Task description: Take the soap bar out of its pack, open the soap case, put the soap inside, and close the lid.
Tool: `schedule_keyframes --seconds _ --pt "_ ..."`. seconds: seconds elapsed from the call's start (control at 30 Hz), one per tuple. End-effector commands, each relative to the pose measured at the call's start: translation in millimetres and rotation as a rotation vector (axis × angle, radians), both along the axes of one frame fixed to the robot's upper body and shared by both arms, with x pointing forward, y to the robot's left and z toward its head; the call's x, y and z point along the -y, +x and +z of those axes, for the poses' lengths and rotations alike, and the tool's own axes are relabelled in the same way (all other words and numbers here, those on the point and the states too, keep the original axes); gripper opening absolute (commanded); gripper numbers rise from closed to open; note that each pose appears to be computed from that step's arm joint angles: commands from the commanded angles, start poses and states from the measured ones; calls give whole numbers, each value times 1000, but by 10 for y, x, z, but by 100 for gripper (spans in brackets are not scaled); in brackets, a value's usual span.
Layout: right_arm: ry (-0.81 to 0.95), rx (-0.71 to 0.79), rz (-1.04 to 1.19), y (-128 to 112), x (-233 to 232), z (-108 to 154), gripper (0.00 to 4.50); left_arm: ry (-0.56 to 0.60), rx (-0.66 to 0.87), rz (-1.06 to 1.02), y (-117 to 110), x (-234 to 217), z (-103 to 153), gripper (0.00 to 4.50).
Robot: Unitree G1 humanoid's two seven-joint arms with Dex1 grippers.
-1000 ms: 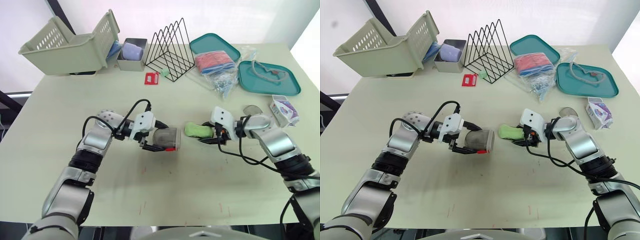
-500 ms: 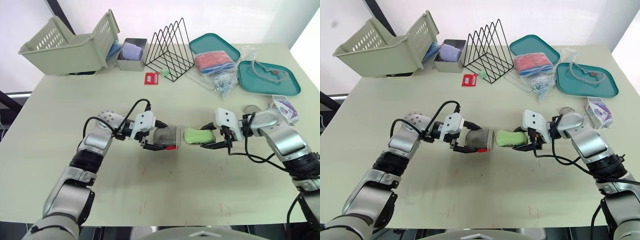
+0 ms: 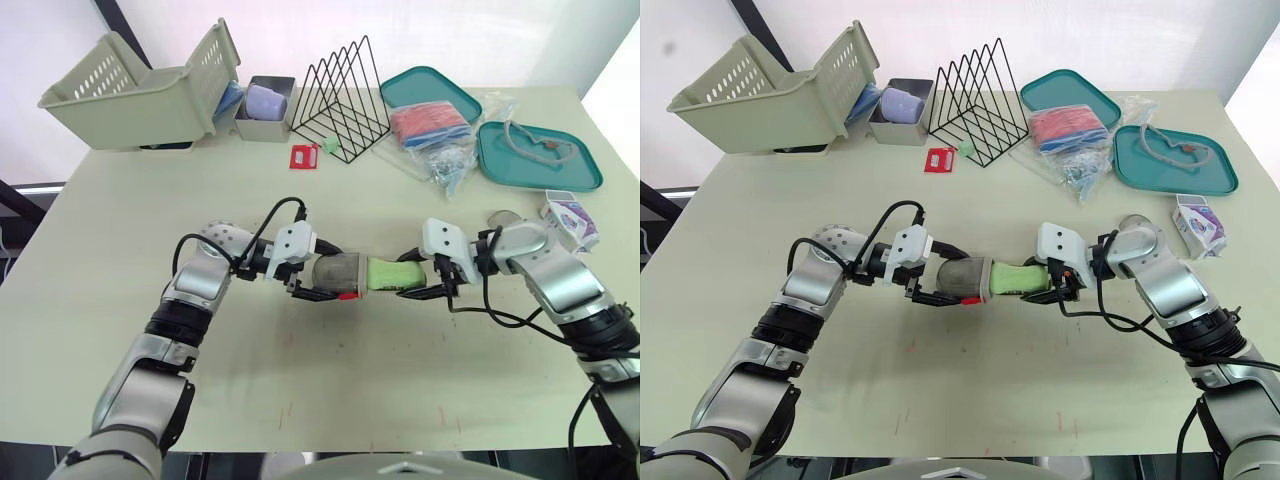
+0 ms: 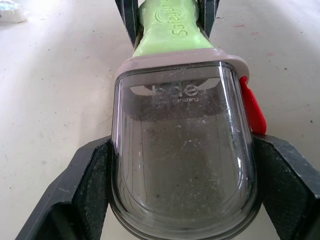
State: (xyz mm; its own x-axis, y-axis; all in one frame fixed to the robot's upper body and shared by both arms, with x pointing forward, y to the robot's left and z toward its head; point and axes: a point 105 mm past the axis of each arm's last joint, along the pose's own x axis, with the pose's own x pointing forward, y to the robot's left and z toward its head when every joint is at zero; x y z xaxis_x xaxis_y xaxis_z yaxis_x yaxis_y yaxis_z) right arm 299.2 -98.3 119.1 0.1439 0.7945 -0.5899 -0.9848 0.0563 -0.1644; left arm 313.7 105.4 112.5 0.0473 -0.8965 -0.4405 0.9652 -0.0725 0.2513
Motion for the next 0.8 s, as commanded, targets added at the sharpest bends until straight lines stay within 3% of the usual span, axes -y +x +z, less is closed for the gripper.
schedule_keyframes --seconds 0.03,0.57,0.6,0.67,0.8 --pt "7 38 42 -16 -98 118 287 -28 52 -19 -5 31 123 348" --pt "-82 81 48 -57 -288 288 287 -87 106 -19 16 292 133 348" --pt "-75 83 47 -61 -292 312 356 -86 106 -18 14 294 124 348" --pt "-68 86 54 -70 -285 344 439 -85 106 -16 11 300 112 348" --pt "-64 86 52 -71 -251 372 449 -81 106 -14 13 304 98 348"
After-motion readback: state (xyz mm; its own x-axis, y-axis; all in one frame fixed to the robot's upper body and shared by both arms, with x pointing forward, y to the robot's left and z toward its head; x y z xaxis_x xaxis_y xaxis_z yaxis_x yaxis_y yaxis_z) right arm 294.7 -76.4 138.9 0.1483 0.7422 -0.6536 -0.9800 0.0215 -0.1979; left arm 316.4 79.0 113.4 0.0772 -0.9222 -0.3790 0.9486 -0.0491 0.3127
